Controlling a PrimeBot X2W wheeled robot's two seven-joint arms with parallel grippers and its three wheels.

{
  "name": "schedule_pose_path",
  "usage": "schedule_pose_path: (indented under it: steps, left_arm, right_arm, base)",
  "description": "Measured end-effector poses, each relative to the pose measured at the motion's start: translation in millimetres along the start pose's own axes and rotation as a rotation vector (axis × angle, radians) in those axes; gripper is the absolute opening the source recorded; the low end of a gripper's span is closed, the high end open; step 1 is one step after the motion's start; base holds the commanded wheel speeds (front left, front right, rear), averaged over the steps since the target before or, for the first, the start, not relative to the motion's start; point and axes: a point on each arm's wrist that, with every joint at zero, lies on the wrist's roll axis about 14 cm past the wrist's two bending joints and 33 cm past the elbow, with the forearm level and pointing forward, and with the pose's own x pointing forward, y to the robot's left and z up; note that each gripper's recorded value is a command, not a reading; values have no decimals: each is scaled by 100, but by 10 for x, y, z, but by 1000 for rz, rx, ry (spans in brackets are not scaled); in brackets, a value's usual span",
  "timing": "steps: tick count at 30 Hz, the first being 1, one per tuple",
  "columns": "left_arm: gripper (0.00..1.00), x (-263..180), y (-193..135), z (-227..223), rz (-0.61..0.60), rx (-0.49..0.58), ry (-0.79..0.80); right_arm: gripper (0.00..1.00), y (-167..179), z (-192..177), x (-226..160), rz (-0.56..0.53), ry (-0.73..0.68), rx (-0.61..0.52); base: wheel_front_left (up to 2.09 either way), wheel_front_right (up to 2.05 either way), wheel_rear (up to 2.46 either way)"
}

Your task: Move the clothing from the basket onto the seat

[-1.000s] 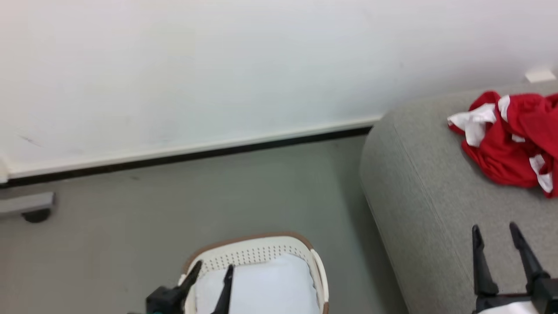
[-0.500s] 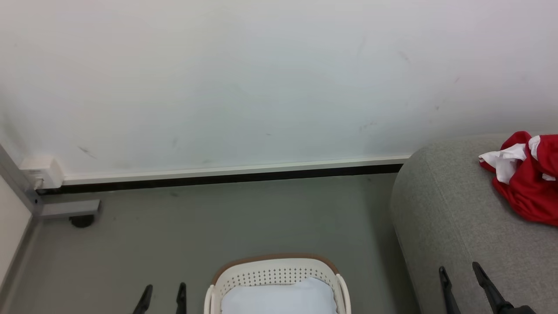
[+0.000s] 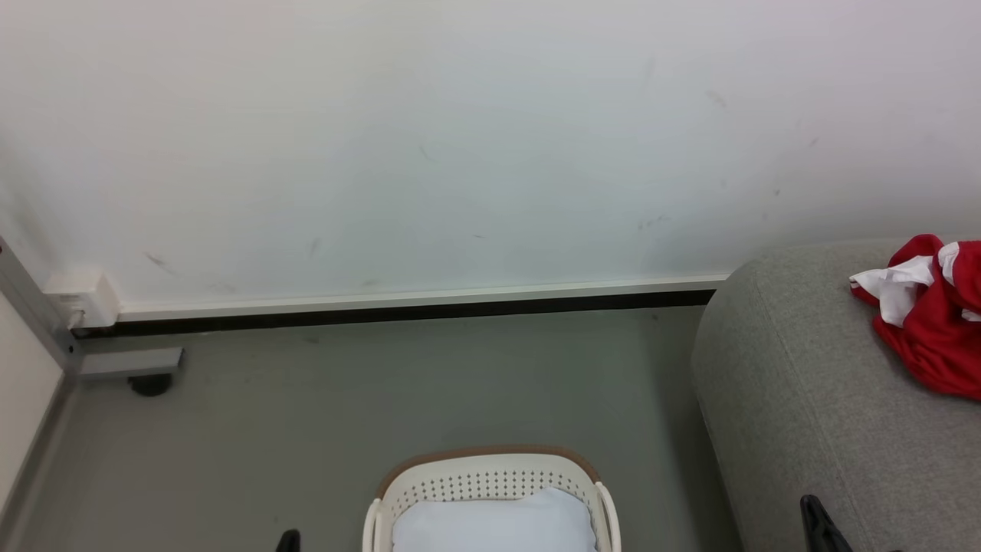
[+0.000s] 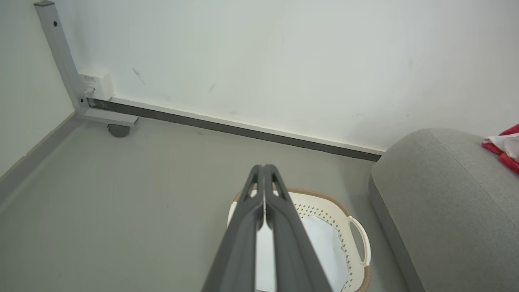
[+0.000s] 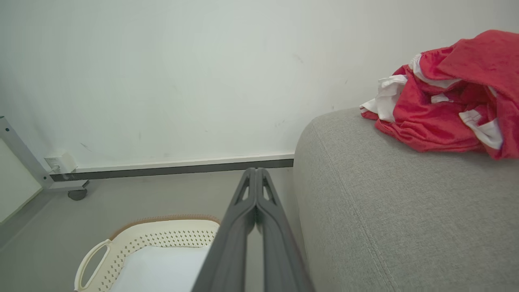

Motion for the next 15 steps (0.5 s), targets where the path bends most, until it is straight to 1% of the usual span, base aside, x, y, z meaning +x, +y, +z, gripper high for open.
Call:
schedule_pose_path:
  steps: [15]
  left_arm:
    - [0,108,126,6,49,-266,47]
  right_arm:
    - [0,-122,46,78,-65,2,274]
  base:
    - [0,0,0]
